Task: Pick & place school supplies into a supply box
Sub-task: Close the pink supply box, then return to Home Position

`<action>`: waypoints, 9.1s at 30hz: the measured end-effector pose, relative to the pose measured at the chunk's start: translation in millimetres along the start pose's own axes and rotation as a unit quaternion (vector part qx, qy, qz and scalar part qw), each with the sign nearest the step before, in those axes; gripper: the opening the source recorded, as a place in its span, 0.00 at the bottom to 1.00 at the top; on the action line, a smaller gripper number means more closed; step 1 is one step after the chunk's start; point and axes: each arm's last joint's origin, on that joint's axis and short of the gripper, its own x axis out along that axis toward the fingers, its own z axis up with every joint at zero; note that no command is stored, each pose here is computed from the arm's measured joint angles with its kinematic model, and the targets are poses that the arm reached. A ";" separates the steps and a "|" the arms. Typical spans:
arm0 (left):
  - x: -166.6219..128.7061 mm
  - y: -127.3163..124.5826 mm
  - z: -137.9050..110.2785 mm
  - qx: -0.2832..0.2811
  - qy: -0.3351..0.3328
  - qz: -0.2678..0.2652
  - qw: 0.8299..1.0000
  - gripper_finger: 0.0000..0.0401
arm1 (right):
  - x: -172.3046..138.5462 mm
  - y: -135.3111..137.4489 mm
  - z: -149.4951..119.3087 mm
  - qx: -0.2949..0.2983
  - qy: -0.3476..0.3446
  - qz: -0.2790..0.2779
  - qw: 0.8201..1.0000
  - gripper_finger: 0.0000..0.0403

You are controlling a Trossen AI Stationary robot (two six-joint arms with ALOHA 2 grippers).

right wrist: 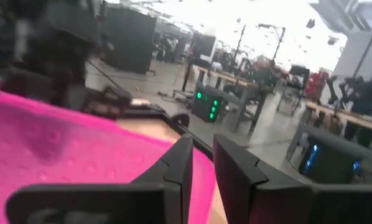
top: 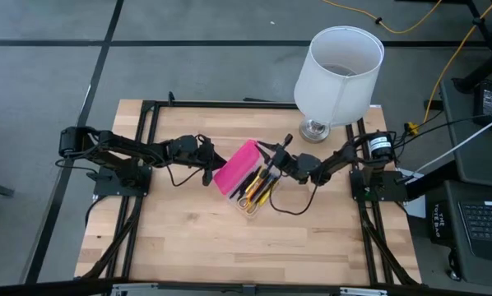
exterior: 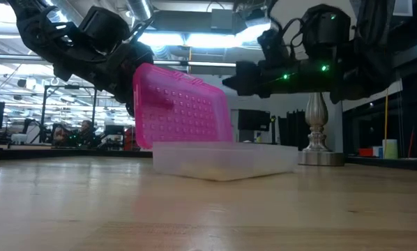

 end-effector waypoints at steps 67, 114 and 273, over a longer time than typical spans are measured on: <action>-14.0 -53.6 31.4 0.169 -0.083 -0.092 0.978 0.01 | -60.2 14.9 83.2 -0.081 0.058 -0.176 0.979 0.06; -125.7 -1.8 -25.7 0.176 -0.279 0.044 0.943 0.01 | -113.8 -83.9 53.3 0.055 -0.003 0.109 0.992 0.01; -129.8 12.9 -33.3 0.139 -0.244 0.212 0.936 0.01 | -201.1 -99.4 26.6 0.126 -0.008 0.425 0.896 0.07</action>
